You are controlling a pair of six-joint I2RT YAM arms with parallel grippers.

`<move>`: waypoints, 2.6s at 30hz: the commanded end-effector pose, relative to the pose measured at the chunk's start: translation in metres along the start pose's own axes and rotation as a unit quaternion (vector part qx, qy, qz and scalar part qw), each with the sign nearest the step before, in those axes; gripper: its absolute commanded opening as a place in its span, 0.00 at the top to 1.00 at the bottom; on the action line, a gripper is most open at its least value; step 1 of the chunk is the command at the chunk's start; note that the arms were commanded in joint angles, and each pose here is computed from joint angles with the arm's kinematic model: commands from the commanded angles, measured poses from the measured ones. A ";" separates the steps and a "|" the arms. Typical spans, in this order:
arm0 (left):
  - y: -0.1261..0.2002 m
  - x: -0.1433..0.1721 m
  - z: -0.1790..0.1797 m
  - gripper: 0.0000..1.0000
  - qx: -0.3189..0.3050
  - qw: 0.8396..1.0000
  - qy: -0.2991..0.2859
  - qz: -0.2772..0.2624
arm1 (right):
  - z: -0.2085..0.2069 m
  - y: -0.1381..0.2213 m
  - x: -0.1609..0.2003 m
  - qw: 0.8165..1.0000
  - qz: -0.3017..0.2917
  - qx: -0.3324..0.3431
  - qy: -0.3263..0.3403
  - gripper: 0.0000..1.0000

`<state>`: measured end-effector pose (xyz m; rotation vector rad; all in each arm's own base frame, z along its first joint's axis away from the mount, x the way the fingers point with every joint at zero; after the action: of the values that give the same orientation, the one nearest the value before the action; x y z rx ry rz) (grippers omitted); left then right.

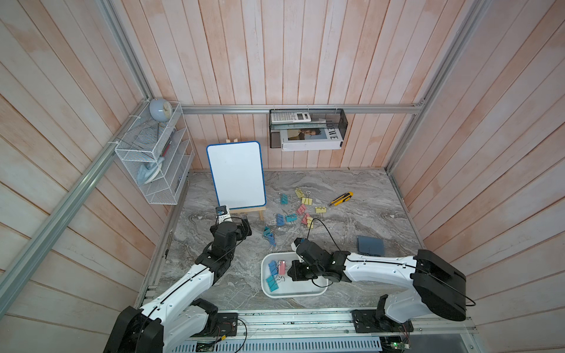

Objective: Put the binder clips in the storage box
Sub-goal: Place the binder clip in the storage box, then pick up the binder clip at the center of the board.

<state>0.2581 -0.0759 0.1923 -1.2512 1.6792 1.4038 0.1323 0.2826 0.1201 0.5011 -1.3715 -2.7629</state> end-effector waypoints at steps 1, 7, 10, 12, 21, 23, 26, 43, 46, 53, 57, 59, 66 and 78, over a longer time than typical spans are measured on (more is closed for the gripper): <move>0.002 -0.001 0.001 0.00 0.007 1.000 0.002 -0.003 | -0.015 -0.005 0.005 0.999 0.011 0.036 -0.017 0.89; 0.001 0.000 0.001 0.00 0.006 1.000 0.002 -0.002 | -0.020 0.006 0.007 0.998 0.005 0.065 -0.012 0.71; 0.001 0.000 0.001 0.00 0.006 1.000 0.002 -0.003 | -0.023 0.016 0.008 0.997 -0.006 0.082 -0.011 0.65; 0.001 0.000 0.001 0.00 0.006 1.000 0.002 -0.002 | -0.024 0.025 0.007 0.995 -0.014 0.095 -0.007 0.61; 0.001 0.000 0.001 0.00 0.006 1.000 0.002 -0.003 | -0.009 0.089 -0.021 0.982 -0.154 0.111 0.018 0.49; 0.001 0.000 0.001 0.00 0.007 1.000 0.003 -0.002 | -0.008 0.104 -0.035 0.976 -0.193 0.101 0.013 0.44; 0.001 0.000 0.001 0.00 0.007 1.000 0.002 -0.002 | -0.016 0.118 -0.058 0.971 -0.222 0.084 -0.016 0.44; 0.001 -0.002 -0.001 0.00 0.012 1.000 0.004 -0.001 | -0.031 0.033 -0.172 0.951 -0.222 0.067 -0.206 0.42; 0.002 -0.002 -0.001 0.00 0.016 1.000 0.007 -0.003 | -0.039 0.010 -0.185 0.949 -0.213 0.061 -0.224 0.41; 0.002 -0.003 -0.002 0.00 0.016 1.000 0.005 0.001 | -0.068 -0.024 -0.206 0.941 -0.205 0.046 -0.264 0.43; 0.001 -0.003 -0.003 0.00 0.017 1.000 0.006 0.001 | -0.074 -0.031 -0.213 0.941 -0.203 0.040 -0.268 0.47; 0.000 -0.002 -0.003 0.00 0.017 1.000 0.005 0.003 | -0.074 -0.032 -0.215 0.941 -0.203 0.040 -0.266 0.50; -0.001 -0.001 -0.003 0.00 0.016 1.000 0.005 0.005 | -0.071 -0.028 -0.217 0.945 -0.205 0.035 -0.255 0.54; -0.003 0.000 -0.004 0.00 0.016 1.000 0.006 0.006 | -0.073 -0.016 -0.223 0.946 -0.219 0.046 -0.236 0.82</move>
<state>0.2589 -0.0786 0.1887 -1.2281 1.7087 1.3980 0.3618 0.2707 0.1124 0.0879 -1.6828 -3.3266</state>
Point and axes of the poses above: each gripper's point midway between its finger pads, its own y axis back along the fingers, its own z axis along the line the jaws close on, x = y × z, the point moved 8 cm from there along y, back along the fingers, and after that the axes turned 4 degrees about y, right-handed, at the moved point
